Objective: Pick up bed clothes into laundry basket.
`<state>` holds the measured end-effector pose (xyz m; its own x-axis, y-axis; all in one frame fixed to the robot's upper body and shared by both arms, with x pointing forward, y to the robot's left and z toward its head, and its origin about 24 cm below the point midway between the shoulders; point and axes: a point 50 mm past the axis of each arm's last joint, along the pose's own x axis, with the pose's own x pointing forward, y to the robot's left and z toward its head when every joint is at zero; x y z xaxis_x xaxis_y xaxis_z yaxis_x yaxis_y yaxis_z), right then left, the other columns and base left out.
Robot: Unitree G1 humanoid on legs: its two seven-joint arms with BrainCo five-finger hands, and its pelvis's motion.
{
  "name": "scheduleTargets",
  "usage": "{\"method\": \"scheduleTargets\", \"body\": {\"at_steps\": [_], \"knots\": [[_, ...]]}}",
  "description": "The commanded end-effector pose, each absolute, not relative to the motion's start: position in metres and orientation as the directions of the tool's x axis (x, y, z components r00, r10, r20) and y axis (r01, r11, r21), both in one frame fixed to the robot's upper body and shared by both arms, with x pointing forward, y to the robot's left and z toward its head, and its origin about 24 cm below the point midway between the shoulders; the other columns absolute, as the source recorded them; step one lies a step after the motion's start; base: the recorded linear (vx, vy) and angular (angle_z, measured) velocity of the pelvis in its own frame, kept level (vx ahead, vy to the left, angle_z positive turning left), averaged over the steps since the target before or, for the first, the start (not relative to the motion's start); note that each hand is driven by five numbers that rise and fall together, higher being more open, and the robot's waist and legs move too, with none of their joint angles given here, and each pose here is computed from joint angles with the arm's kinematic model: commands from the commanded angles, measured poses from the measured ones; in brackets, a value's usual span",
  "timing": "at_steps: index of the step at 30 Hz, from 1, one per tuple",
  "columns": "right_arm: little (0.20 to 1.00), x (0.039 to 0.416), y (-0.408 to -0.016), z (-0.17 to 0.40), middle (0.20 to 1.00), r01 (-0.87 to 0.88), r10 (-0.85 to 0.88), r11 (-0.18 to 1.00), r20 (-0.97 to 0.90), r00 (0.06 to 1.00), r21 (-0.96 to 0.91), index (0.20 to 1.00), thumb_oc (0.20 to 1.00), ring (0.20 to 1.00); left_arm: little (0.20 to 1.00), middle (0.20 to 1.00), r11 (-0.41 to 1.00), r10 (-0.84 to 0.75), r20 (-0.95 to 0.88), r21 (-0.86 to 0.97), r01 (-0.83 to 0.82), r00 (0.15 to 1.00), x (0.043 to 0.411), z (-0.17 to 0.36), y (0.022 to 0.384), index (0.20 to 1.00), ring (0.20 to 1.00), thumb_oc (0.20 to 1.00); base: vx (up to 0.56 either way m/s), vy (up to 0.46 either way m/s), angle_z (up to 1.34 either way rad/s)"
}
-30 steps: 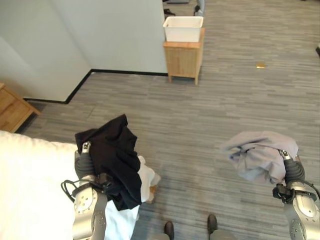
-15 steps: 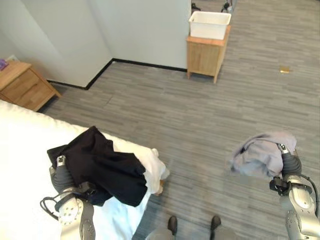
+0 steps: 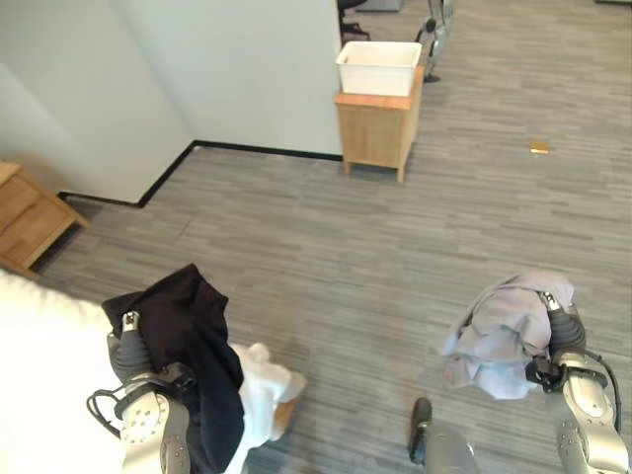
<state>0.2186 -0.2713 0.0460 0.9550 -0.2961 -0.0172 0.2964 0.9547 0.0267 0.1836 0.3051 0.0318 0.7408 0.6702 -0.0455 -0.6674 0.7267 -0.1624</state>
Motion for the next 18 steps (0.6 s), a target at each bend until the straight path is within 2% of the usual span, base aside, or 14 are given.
{"method": "scheduleTargets", "body": {"at_steps": [1, 8, 18], "knots": [[0.2, 0.223, -0.281, 0.087, 0.2, 0.292, -0.292, 0.956, 0.183, 0.939, 0.026, 0.2, 0.2, 0.2, 0.2, 0.2, 0.768, 0.64, 0.222, -0.205, -0.606, 0.736, 0.201, 0.088, 0.318, 0.2, 0.2, 0.2, 0.42, -0.429, -0.19], [0.2, 0.223, -0.289, 0.096, 0.2, 0.331, -0.328, 0.943, 0.212, 0.92, 0.024, 0.2, 0.2, 0.2, 0.2, 0.2, 0.803, 0.591, 0.234, -0.259, -0.536, 0.772, 0.214, 0.092, 0.303, 0.2, 0.2, 0.2, 0.44, -0.176, -0.06], [0.2, 0.232, -0.266, 0.093, 0.2, 0.238, -0.23, 0.971, 0.206, 0.951, -0.014, 0.2, 0.2, 0.2, 0.2, 0.2, 0.795, 0.604, 0.181, -0.198, -0.573, 0.776, 0.204, 0.079, 0.309, 0.2, 0.2, 0.2, 0.64, 0.09, -0.32]]}}
